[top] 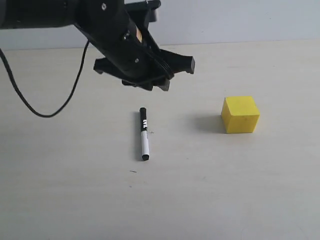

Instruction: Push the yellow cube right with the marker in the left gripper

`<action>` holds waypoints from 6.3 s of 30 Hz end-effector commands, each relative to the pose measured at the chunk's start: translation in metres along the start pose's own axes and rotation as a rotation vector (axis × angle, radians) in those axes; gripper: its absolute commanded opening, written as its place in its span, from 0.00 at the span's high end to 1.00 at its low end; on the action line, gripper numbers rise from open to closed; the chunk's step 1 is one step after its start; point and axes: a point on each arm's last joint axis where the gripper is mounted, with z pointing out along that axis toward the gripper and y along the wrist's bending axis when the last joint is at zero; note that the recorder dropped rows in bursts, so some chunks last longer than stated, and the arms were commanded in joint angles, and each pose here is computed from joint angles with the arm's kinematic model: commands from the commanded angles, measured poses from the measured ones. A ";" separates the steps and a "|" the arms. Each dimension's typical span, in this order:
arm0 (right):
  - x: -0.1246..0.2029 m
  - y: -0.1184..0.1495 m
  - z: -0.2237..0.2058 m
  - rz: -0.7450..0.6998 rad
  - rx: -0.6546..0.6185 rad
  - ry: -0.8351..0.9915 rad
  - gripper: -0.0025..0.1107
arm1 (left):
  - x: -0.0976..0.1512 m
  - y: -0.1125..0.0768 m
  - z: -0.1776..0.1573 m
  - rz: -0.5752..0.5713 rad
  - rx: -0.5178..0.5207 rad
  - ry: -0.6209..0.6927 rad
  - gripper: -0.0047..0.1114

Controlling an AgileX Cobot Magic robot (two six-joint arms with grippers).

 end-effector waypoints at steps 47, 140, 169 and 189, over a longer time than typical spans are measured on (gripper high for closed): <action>0.001 0.000 0.000 -0.002 0.007 -0.006 0.98 | 0.075 0.090 -0.168 0.120 -0.110 -0.574 0.96; 0.001 0.000 0.000 -0.002 0.007 -0.006 0.98 | 0.291 0.175 -0.135 0.013 -0.293 -0.853 0.96; 0.001 0.000 0.000 -0.002 0.007 -0.006 0.98 | 0.293 0.175 -0.133 0.017 -0.298 -0.819 0.96; 0.001 0.000 0.000 -0.003 0.007 -0.006 0.98 | 0.293 0.175 -0.133 0.017 -0.298 -0.819 0.96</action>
